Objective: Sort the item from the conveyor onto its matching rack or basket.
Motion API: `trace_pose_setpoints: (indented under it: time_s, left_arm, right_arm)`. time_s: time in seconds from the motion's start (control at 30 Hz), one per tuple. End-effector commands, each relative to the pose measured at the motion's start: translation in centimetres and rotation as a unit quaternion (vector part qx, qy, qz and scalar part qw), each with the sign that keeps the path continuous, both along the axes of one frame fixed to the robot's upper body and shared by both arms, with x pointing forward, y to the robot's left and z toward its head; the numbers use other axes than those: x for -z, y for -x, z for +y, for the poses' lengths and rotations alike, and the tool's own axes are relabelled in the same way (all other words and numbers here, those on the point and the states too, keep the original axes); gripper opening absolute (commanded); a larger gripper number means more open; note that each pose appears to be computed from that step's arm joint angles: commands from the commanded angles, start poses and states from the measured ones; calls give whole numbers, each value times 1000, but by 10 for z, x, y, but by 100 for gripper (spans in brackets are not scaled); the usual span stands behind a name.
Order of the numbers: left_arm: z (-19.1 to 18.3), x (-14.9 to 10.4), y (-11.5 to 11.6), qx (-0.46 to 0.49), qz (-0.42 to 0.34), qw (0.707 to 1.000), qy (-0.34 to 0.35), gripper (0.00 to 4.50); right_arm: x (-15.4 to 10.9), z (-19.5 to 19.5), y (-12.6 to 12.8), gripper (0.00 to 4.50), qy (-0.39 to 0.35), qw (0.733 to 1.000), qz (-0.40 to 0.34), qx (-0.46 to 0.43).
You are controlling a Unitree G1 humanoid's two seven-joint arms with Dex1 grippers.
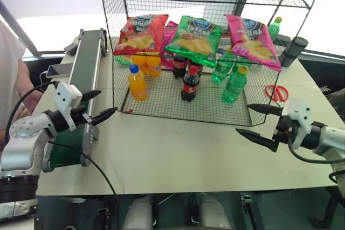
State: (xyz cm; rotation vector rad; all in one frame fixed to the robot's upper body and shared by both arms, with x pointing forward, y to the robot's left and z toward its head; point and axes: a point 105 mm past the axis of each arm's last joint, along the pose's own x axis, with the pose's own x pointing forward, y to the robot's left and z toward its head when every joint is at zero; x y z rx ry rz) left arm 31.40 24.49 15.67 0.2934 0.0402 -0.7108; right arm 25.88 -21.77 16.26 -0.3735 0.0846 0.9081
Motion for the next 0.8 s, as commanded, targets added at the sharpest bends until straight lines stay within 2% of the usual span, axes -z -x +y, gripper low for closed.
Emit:
trace_pose_setpoints:
  time_s: [0.03,0.8]
  left_arm:
    - [0,-12,-3,3,-34,999,-9,450]
    - [-10,-5,-6,21,-34,999,-16,450]
  right_arm:
    - [-6,2,-4,447,5,1000,-23,-3]
    - [-6,0,-5,447,23,999,-35,-3]
